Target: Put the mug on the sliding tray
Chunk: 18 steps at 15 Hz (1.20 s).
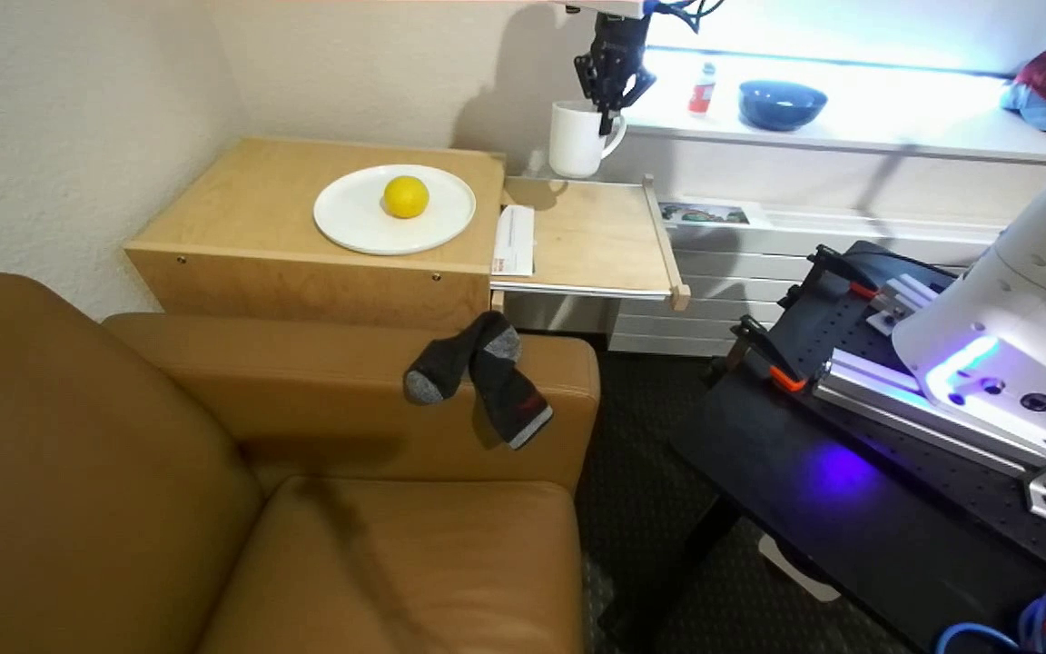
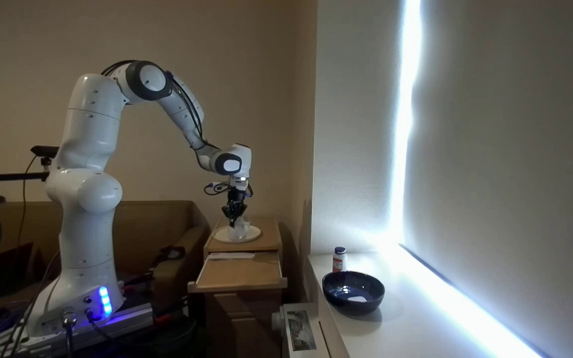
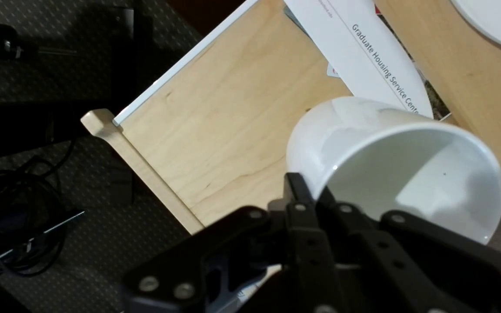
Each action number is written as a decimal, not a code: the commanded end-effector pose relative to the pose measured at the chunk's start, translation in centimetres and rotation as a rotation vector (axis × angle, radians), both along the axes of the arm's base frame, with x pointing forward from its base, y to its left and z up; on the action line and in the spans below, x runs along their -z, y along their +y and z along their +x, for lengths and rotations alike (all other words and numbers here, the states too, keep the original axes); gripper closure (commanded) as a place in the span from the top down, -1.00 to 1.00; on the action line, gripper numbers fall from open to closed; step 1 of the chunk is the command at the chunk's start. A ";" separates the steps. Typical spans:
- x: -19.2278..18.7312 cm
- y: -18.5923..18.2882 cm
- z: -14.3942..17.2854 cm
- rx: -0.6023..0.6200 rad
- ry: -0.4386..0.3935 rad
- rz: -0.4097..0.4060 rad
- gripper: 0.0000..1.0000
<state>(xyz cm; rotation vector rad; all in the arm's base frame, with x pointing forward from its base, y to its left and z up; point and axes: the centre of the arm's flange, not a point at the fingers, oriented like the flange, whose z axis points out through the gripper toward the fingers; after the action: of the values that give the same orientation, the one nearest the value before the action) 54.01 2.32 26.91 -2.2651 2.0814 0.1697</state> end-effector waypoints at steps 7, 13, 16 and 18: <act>6.7 4.6 -6.0 -0.155 0.092 -0.169 -0.97; 10.8 5.0 -11.1 0.104 -0.131 -0.121 -0.97; 12.9 5.4 -12.7 0.164 -0.165 -0.099 -0.97; 13.7 5.4 -13.1 0.198 -0.182 -0.085 -0.97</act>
<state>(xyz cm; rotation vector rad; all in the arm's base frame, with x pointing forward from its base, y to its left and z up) 41.93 7.28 14.60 -2.0975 2.2195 -0.1091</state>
